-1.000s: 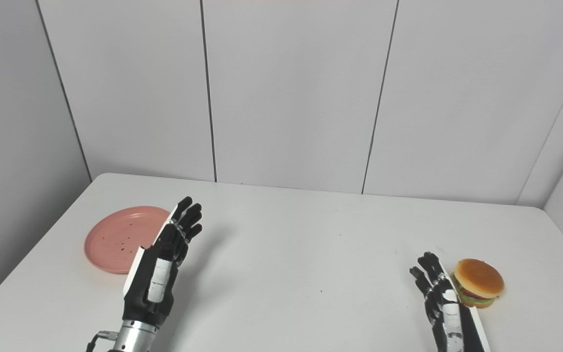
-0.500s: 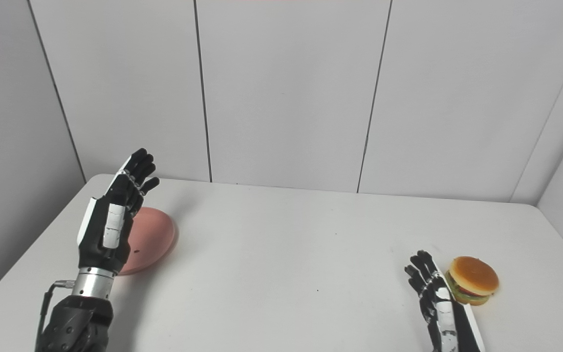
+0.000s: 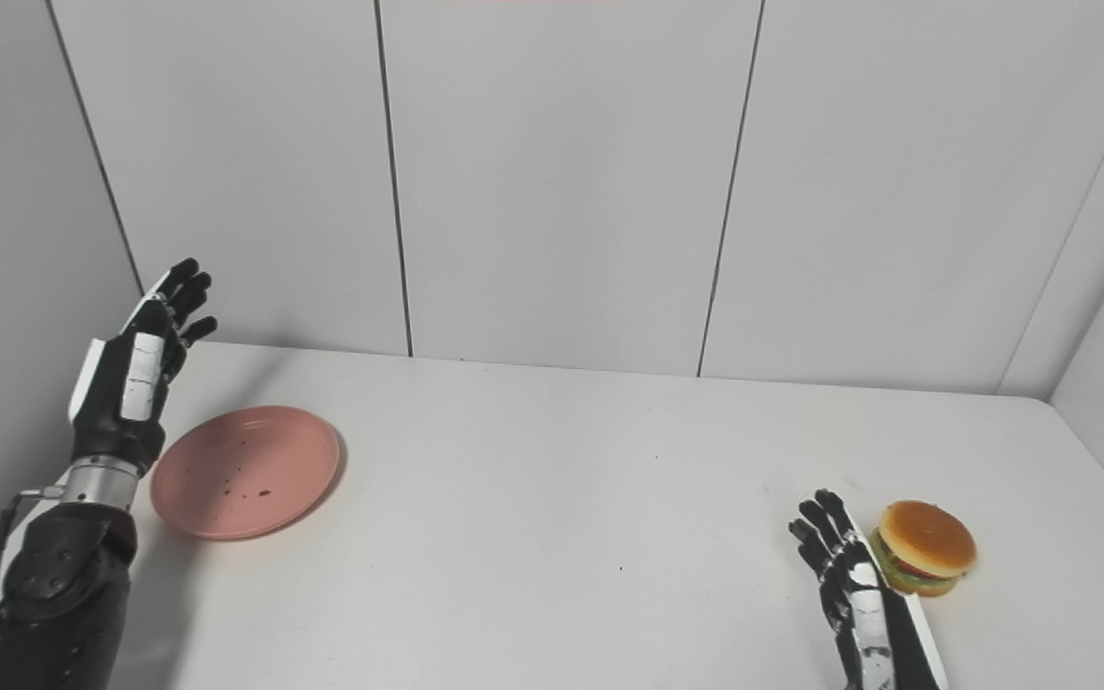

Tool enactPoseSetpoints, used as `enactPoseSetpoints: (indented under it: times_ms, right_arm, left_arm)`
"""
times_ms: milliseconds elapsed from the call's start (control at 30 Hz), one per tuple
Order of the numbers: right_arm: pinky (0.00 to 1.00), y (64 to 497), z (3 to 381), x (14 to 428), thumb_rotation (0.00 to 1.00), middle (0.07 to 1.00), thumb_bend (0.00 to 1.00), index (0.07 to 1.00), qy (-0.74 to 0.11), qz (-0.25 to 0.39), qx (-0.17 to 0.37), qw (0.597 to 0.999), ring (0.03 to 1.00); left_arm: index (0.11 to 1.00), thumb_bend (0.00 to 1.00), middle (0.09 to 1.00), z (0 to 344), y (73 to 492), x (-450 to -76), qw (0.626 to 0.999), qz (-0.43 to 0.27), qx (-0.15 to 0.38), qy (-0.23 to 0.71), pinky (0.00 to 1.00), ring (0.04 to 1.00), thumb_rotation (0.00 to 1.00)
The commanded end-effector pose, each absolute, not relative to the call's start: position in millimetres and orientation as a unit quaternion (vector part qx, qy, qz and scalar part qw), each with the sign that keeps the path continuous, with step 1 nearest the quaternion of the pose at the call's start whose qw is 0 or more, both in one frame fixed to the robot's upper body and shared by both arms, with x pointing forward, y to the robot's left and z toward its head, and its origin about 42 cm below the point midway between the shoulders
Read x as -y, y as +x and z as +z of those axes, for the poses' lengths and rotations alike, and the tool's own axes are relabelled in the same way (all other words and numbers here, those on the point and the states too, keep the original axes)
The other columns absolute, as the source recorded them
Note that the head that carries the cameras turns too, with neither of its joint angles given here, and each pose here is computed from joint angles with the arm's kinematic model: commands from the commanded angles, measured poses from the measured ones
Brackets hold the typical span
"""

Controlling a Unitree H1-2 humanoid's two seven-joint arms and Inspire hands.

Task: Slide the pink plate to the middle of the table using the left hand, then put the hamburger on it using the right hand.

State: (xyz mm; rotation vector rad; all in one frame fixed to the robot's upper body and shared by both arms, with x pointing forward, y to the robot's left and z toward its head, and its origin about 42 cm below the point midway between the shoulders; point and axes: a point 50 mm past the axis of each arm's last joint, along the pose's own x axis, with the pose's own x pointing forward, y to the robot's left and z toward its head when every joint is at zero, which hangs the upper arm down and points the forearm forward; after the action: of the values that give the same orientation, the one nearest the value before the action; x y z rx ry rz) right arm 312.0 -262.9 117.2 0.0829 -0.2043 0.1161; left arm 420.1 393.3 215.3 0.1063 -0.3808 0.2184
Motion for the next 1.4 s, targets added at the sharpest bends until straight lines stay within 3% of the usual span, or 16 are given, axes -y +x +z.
enactPoseSetpoints:
  times_ms: [0,500,733,833,1367]
  right_arm:
    - [0.97,298,86,257,1.0,0.92,0.86,0.934,0.056,0.053,0.05,0.996,0.905]
    - [0.96,296,88,258,1.0,0.92,0.86,0.933,0.054,0.055,0.05,0.996,0.901]
    - [0.96,295,89,258,1.0,0.914,0.86,0.933,0.051,0.053,0.049,0.996,0.892]
    - [0.95,294,89,258,1.0,0.913,0.85,0.933,0.051,0.055,0.049,0.996,0.889]
    - [0.95,293,92,255,1.0,0.912,0.87,0.932,0.048,0.055,0.05,0.996,0.885]
  left_arm:
    - [0.857,1.0,0.912,249,435,-408,0.962,0.113,0.243,0.055,0.92,0.966,0.96]
    - [0.902,1.0,0.964,204,458,-458,0.977,0.14,0.162,0.006,0.98,0.996,0.97]
    - [0.918,1.0,0.963,183,461,-460,0.981,0.136,0.12,-0.065,0.98,0.996,0.91]
    - [0.947,1.0,0.971,176,464,-459,0.982,0.131,0.092,-0.099,1.0,1.0,0.96]
    - [0.919,1.0,0.942,153,459,-458,0.98,0.146,0.051,-0.124,1.0,0.996,0.97]
